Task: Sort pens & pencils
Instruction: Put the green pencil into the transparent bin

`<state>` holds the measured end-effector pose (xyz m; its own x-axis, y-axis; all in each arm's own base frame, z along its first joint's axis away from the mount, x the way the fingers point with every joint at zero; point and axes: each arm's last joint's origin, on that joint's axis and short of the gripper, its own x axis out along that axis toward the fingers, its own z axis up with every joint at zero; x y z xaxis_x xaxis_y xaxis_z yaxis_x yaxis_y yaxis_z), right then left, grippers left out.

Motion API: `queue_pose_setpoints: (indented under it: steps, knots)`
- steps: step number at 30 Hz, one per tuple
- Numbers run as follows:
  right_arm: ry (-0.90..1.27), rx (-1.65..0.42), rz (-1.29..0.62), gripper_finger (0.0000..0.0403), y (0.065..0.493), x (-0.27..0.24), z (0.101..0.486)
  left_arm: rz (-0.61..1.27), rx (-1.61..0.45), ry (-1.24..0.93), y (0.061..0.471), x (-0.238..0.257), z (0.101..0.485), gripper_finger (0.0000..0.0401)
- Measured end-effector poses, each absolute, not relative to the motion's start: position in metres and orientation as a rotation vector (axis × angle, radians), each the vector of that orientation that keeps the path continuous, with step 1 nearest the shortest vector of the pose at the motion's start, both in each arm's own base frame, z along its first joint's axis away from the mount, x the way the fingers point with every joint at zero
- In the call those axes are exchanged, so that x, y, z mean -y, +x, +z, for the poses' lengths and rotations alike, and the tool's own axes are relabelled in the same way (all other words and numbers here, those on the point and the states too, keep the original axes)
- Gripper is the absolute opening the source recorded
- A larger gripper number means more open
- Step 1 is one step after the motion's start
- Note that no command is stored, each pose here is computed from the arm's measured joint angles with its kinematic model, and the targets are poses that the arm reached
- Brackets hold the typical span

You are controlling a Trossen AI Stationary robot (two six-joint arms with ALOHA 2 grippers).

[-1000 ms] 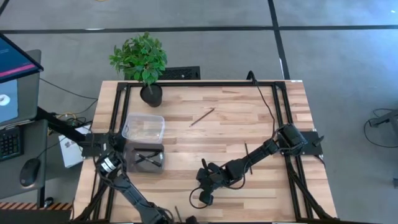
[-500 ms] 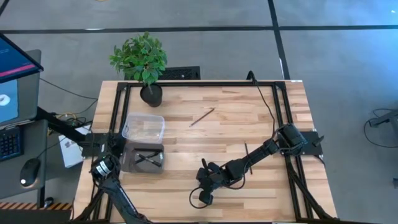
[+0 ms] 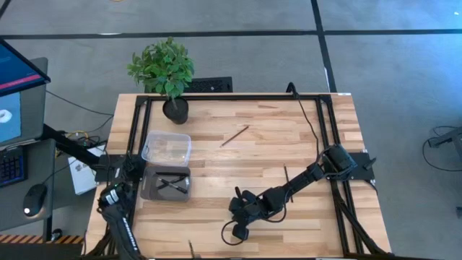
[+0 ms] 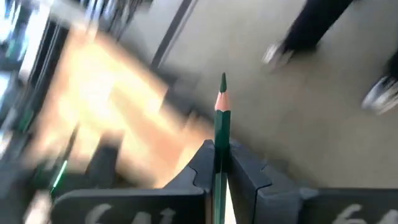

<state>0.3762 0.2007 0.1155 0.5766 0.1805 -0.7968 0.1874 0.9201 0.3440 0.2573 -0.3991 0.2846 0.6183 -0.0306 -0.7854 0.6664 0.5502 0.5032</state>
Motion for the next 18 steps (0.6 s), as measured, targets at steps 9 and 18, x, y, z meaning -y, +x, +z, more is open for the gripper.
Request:
queue_pose_setpoints:
  steps: [9,18]
  knots:
    - [0.415,-0.957,-0.025,0.0037,0.383,-0.188,0.116,-0.215,-1.137,0.821,0.263,0.320,0.309,0.0006]
    - [0.320,-0.951,0.000,0.0037,0.388,-0.175,0.116,-0.015,-1.098,0.611,0.240,0.219,0.365,0.0006]
